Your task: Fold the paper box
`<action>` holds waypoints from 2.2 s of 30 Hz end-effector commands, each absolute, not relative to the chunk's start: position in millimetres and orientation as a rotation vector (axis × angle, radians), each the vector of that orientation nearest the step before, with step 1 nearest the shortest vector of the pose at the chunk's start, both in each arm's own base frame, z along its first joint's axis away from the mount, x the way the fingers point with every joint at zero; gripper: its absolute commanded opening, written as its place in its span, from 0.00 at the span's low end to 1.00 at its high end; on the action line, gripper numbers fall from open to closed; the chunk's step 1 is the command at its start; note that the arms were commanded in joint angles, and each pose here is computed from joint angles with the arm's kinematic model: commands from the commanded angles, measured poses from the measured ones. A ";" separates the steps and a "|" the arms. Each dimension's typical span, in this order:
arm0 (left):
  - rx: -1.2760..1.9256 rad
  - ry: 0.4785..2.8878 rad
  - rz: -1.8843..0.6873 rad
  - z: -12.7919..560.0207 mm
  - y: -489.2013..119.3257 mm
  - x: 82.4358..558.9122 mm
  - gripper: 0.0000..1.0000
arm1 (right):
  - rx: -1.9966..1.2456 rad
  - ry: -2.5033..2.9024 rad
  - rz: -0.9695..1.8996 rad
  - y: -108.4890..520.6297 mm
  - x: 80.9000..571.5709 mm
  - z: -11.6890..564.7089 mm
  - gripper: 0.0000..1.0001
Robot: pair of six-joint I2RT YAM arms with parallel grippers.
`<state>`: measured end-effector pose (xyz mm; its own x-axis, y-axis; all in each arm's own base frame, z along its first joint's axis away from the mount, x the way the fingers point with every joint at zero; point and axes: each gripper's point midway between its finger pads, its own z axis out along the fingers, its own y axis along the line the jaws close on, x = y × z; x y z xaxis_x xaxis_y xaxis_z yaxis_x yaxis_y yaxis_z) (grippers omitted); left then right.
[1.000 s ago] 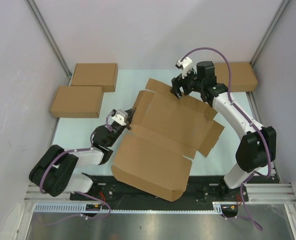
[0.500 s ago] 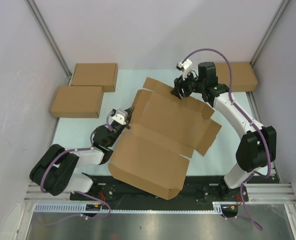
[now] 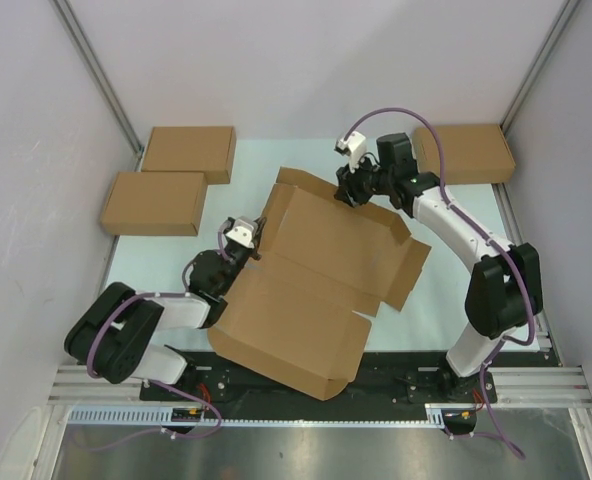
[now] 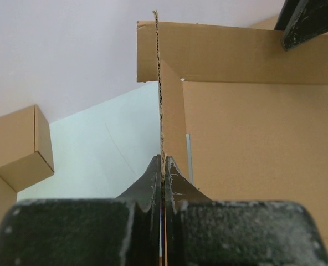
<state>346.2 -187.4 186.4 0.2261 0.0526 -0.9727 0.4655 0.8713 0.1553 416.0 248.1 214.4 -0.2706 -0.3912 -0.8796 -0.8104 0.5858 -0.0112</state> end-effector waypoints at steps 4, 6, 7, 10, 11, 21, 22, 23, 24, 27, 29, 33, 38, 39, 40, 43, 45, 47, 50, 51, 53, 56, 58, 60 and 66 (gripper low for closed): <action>0.341 1.080 -0.310 251.9 -178.4 340.0 0.00 | -1.015 1.927 0.514 261.9 415.6 185.9 0.38; 0.338 1.082 -0.314 251.2 -178.3 340.0 0.00 | -0.995 1.940 0.459 259.0 422.2 182.0 0.38; 0.336 1.085 -0.311 250.0 -177.6 340.4 0.00 | -0.989 1.936 0.451 259.4 424.1 182.7 0.38; 0.335 1.090 -0.309 248.4 -177.2 340.2 0.00 | -0.962 1.933 0.430 257.8 430.5 183.6 0.30; 0.330 1.090 -0.305 249.1 -176.3 340.8 0.00 | -0.963 1.928 0.432 259.3 430.1 184.5 0.28; 0.233 1.123 -0.268 251.4 -160.9 346.9 0.26 | -0.927 1.879 0.221 251.5 432.1 213.7 0.07; 0.222 1.115 -0.266 256.7 -158.9 345.9 0.35 | -0.926 1.867 0.198 250.8 431.4 218.6 0.06; 0.226 1.131 -0.263 254.2 -158.9 346.5 0.39 | -0.921 1.860 0.152 246.5 433.0 222.5 0.05; 0.223 1.133 -0.264 255.8 -158.3 346.4 0.43 | -0.918 1.851 0.133 246.6 432.1 227.0 0.05; 0.191 1.142 -0.286 260.3 -155.3 342.9 0.58 | -0.933 1.823 0.110 248.7 424.8 238.4 0.04; 0.179 1.147 -0.309 262.1 -155.1 339.4 0.62 | -0.926 1.813 0.082 246.4 420.8 246.6 0.05; 0.166 1.193 -0.280 260.2 -151.1 342.0 0.67 | -0.945 1.801 0.092 247.6 408.7 254.8 0.04; 0.113 1.276 -0.180 261.6 -135.9 353.6 0.70 | -0.972 1.783 -0.001 244.8 397.2 258.6 0.06; 0.107 1.277 -0.169 261.6 -133.5 354.0 0.72 | -0.989 1.765 -0.010 250.0 392.8 260.3 0.06; 0.100 1.274 -0.158 263.6 -130.8 355.2 0.73 | -1.009 1.765 -0.027 249.8 390.6 256.7 0.06; 0.068 1.300 -0.141 263.5 -126.0 363.7 0.76 | -1.062 1.766 -0.045 255.9 382.1 248.3 0.06; 0.048 1.327 -0.122 259.1 -119.6 370.5 0.78 | -1.102 1.762 -0.027 260.2 374.2 245.8 0.06; -0.002 1.332 -0.114 257.5 -108.3 380.0 0.80 | -1.142 1.758 0.030 266.7 367.5 241.1 0.06; -0.127 1.339 -0.143 251.6 -88.2 394.3 0.83 | -1.154 1.776 0.151 268.0 367.4 234.3 0.06; -0.158 1.347 -0.182 246.6 -88.4 399.2 0.85 | -1.121 1.788 0.185 267.8 370.1 234.8 0.06; -0.143 1.312 -0.227 252.5 -91.3 403.0 0.86 | -1.102 1.802 0.248 264.8 373.7 232.4 0.07; -0.107 1.302 -0.251 253.2 -100.0 411.6 0.95 | -1.082 1.811 0.311 262.2 378.1 231.0 0.08; -0.053 1.287 -0.297 255.0 -110.7 416.7 0.95 | -1.081 1.802 0.357 264.4 377.8 232.6 0.08; -0.016 1.289 -0.327 252.1 -119.3 420.1 0.95 | -1.063 1.795 0.386 263.0 382.5 235.3 0.08; 0.055 1.284 -0.410 243.3 -136.3 429.4 0.95 | -1.084 1.792 0.511 274.8 380.3 236.2 0.10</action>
